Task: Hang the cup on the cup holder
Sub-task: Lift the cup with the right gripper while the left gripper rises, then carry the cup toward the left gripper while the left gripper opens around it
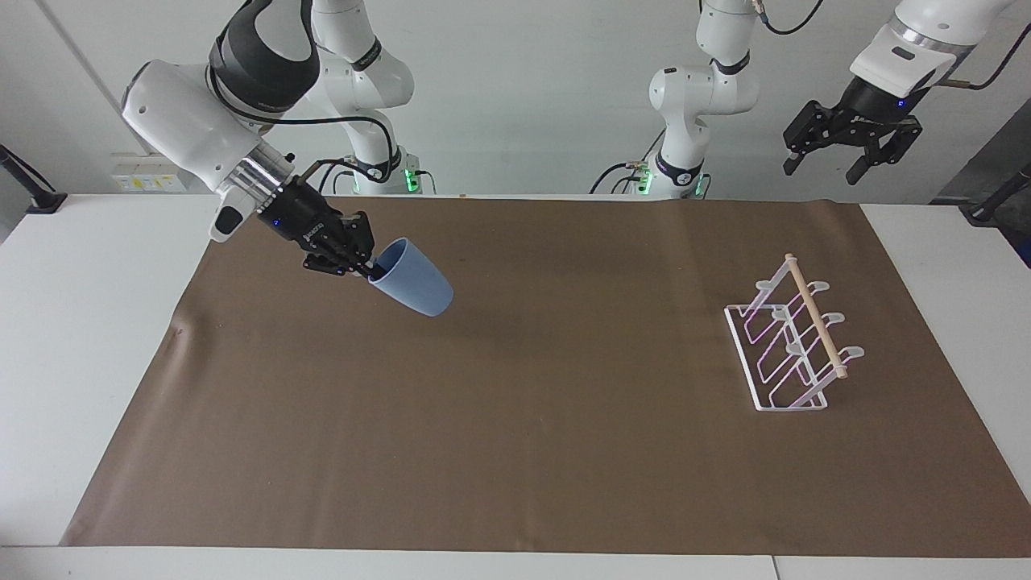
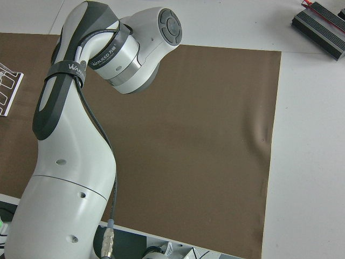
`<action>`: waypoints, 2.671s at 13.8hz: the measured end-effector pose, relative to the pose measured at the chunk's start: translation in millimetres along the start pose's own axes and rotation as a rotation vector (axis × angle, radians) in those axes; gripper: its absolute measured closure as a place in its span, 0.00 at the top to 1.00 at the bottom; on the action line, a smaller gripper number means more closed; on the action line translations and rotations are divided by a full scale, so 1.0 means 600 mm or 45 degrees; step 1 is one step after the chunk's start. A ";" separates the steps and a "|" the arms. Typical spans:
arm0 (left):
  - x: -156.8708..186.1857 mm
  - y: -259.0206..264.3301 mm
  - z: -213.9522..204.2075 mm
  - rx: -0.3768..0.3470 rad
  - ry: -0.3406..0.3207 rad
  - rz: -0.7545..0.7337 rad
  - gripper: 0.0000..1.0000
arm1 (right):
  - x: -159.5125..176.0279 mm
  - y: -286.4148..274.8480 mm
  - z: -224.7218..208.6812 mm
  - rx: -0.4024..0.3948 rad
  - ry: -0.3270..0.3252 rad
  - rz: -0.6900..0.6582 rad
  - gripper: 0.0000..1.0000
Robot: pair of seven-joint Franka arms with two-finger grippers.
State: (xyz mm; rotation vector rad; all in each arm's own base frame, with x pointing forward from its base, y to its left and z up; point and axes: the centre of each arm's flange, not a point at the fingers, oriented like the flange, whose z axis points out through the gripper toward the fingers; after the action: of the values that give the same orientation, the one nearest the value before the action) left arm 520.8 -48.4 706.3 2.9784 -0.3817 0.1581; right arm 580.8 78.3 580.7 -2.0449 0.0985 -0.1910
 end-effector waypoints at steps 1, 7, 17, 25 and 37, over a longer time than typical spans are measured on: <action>0.003 0.001 -0.001 -0.004 0.016 0.038 1.00 | -0.004 -0.005 0.001 0.050 -0.010 0.016 0.04; 0.017 0.014 -0.014 -0.155 0.160 0.354 1.00 | -0.035 -0.024 0.018 0.401 0.008 0.171 0.04; 0.022 0.159 -0.034 -0.411 0.339 0.883 1.00 | -0.104 -0.096 0.183 0.550 0.133 0.376 0.04; 0.025 0.182 -0.055 -0.390 0.523 1.268 1.00 | -0.117 -0.088 0.198 0.457 0.106 0.147 0.04; 0.076 0.300 0.006 -0.435 0.660 1.344 1.00 | -0.147 -0.097 0.239 0.434 0.033 0.091 0.04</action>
State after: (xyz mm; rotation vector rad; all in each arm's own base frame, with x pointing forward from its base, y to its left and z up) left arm 518.9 -232.8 729.7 1.9997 -1.6199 0.8203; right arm 518.8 243.6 558.8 -1.6975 0.1446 -0.1768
